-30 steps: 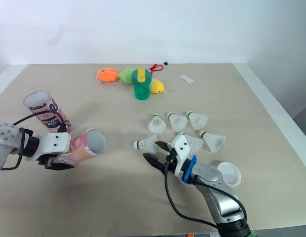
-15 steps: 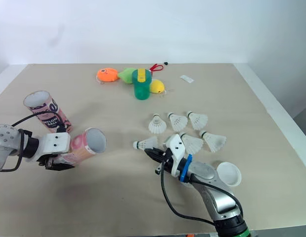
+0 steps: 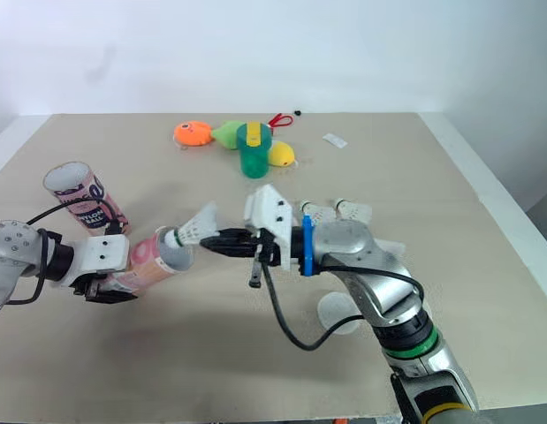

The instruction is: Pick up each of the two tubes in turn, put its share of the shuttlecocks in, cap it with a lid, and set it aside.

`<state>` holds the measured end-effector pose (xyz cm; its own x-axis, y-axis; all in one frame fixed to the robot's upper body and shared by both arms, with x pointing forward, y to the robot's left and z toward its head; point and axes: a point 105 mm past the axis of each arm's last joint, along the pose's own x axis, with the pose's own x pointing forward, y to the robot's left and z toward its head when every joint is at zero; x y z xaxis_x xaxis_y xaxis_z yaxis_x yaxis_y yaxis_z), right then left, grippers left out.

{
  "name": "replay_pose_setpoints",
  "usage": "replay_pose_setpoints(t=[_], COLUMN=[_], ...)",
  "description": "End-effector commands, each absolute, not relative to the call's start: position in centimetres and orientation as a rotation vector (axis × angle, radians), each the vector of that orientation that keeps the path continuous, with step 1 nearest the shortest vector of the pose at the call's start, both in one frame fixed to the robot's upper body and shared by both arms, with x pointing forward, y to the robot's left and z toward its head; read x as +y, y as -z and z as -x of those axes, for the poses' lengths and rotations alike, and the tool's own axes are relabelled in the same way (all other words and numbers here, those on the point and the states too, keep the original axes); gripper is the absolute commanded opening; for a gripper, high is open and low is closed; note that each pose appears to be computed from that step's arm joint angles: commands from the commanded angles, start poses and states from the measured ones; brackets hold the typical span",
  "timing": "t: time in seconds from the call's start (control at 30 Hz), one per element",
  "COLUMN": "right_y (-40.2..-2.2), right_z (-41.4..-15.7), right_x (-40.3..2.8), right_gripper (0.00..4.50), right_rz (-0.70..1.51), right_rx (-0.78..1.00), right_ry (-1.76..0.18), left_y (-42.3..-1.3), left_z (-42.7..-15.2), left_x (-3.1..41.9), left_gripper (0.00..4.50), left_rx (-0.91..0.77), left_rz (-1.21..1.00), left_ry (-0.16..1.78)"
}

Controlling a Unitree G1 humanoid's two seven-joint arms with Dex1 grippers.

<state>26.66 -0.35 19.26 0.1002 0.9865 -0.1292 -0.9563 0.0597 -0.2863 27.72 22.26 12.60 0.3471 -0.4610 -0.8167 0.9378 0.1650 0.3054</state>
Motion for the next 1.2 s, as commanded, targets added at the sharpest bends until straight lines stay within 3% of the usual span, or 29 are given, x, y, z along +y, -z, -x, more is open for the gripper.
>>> replay_pose_setpoints(t=[0.03, 0.13, 0.23, 0.4, 0.5, 0.67, 0.87, 1.2], right_y=[-19.8, -19.5, -19.9, -20.2, -20.7, -17.8, -14.4, -12.7], right_z=[-26.7, -26.6, -26.4, -26.4, -27.4, -30.5, -31.9, -34.7], right_x=[0.6, 1.4, 1.9, 1.2, -0.4, -3.9, -6.1, -6.8], right_gripper=[0.03, 0.03, 0.91, 3.04, 4.42, 4.42, 4.42, 4.42], right_rz=[0.364, 0.365, 0.308, 0.232, 0.167, 0.295, 0.321, 0.218], right_rx=[-0.159, -0.16, -0.171, -0.175, -0.195, -0.12, 0.015, 0.116], right_ry=[-1.497, -1.519, -1.526, -1.489, -1.356, -1.044, -0.813, -0.671], left_y=[-12.0, -11.9, -11.9, -12.0, -11.9, -11.8, -11.7, -11.9], left_z=[-27.5, -27.5, -27.6, -27.8, -27.8, -27.6, -27.6, -28.0], left_x=[21.6, 21.6, 21.4, 21.3, 21.4, 21.5, 21.4, 21.2], left_gripper=[3.28, 3.28, 3.28, 3.28, 3.28, 3.28, 3.28, 3.28], left_rx=[0.639, 0.638, 0.634, 0.628, 0.629, 0.633, 0.629, 0.617], left_rz=[-0.897, -0.897, -0.898, -0.899, -0.899, -0.895, -0.893, -0.902], left_ry=[1.127, 1.128, 1.13, 1.133, 1.131, 1.128, 1.132, 1.135])
